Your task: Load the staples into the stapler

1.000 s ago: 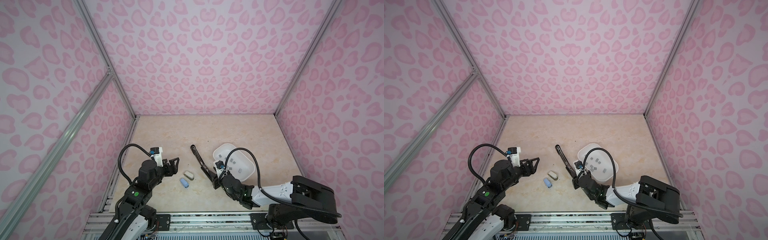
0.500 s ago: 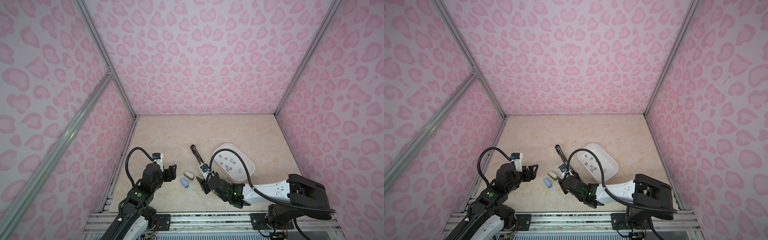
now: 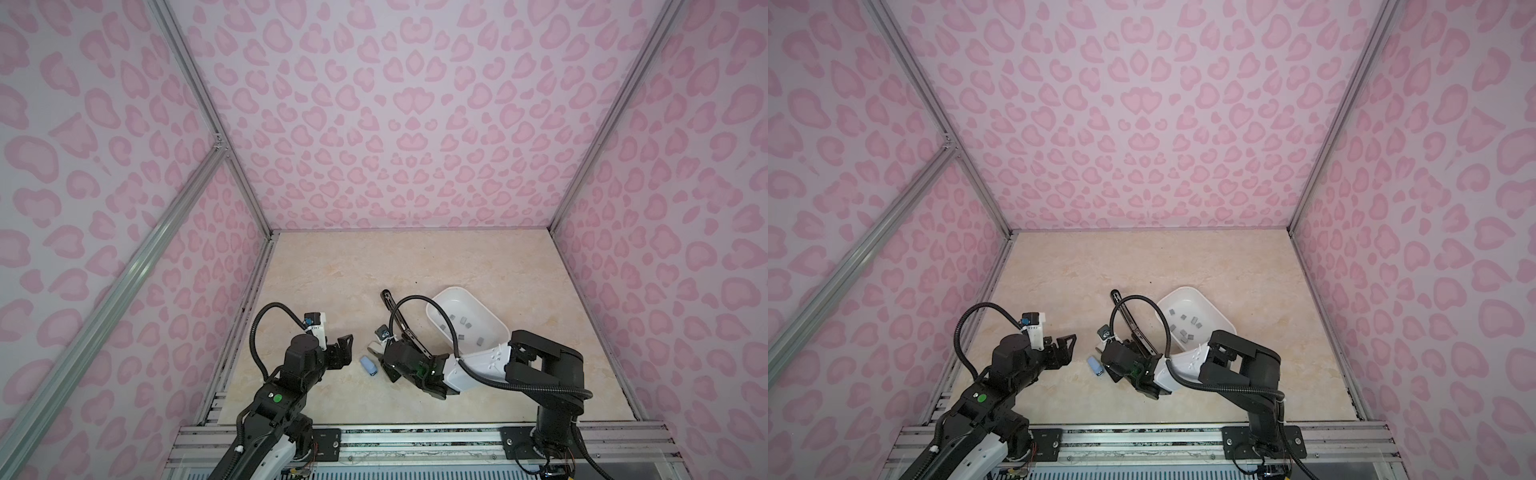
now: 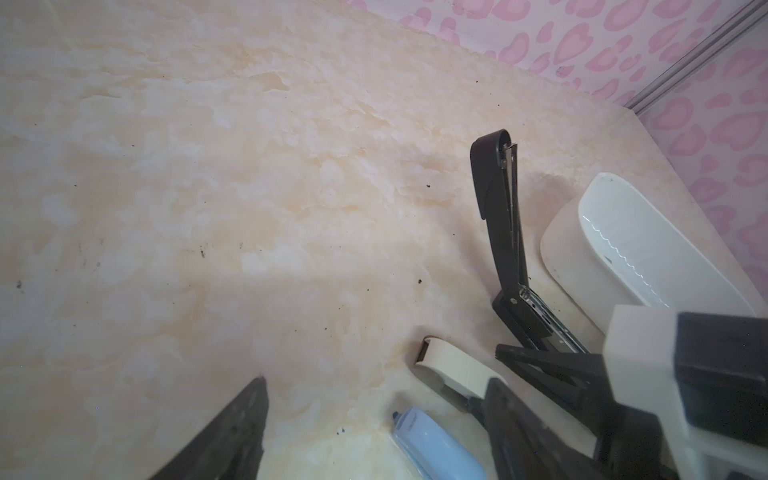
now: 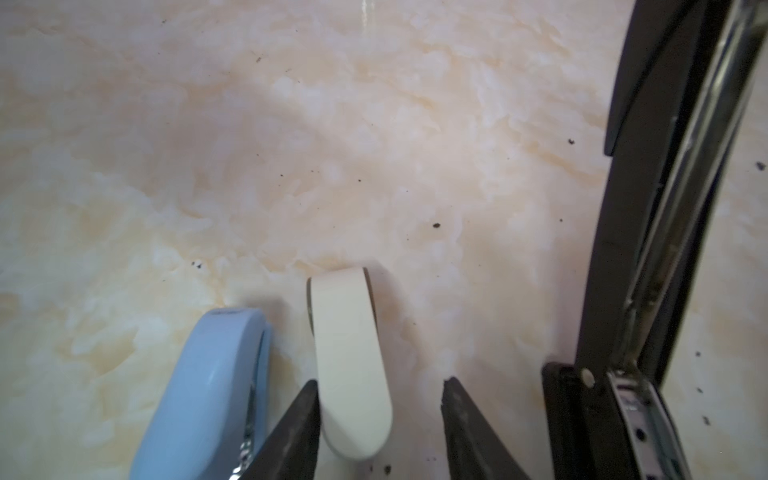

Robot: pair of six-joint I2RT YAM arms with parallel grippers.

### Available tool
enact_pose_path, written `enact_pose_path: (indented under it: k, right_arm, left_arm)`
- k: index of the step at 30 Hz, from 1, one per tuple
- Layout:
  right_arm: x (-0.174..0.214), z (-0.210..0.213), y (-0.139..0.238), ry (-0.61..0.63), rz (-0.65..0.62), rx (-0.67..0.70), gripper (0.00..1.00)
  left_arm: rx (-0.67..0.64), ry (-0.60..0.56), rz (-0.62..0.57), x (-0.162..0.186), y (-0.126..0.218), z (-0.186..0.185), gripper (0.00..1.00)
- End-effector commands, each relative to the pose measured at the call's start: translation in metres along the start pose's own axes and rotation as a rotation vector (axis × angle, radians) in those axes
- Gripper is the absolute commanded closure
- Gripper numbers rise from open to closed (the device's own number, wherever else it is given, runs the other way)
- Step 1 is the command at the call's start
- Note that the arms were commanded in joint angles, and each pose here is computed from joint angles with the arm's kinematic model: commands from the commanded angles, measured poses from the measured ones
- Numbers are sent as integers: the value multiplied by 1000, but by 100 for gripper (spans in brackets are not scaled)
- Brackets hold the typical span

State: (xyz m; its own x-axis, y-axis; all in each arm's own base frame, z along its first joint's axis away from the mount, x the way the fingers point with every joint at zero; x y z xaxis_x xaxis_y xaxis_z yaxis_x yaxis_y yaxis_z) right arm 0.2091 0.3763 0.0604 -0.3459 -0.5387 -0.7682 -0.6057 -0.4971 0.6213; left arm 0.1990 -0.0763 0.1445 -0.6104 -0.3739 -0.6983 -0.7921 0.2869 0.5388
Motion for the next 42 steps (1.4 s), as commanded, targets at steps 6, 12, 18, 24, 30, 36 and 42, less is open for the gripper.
enact_pose_path:
  k: [6, 12, 18, 24, 30, 36, 42]
  right_arm:
    - [7, -18, -10, -3, 17, 26, 54]
    - [2, -18, -3, 20, -18, 2, 55]
    - [11, -15, 2, 48, -9, -12, 55]
    - [18, -23, -4, 65, 31, 59, 63]
    - [13, -35, -9, 51, 42, 100, 73]
    - [4, -39, -6, 43, 23, 95, 73]
    - [-14, -44, 27, -2, -34, 72, 70]
  left_arm:
    - [53, -40, 21, -5, -5, -13, 18]
    - [163, -80, 34, -9, -6, -31, 18]
    - [176, -83, 48, -13, -9, -38, 20]
    - [198, -80, 42, -15, -7, -42, 19]
    - [239, -89, 90, -13, -12, -51, 19]
    - [266, -118, 142, -8, -23, -62, 20]
    - [251, -188, 207, 5, -46, -74, 20]
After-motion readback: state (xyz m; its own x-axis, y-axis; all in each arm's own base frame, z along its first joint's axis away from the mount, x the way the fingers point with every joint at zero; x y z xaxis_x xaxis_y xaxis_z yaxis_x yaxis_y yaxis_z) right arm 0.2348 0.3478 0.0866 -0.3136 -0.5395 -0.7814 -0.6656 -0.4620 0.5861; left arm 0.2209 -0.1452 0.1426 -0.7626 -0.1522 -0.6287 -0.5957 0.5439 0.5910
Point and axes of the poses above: each gripper's point midway between its finger pads, its own y axis back along the fingers, its own z axis along the line the jaws close on, x = y × z, the point moved 4 cm from there along y, back along the fingers, and after that the axes turned 10 degrees about y, right-handed, at the moved point
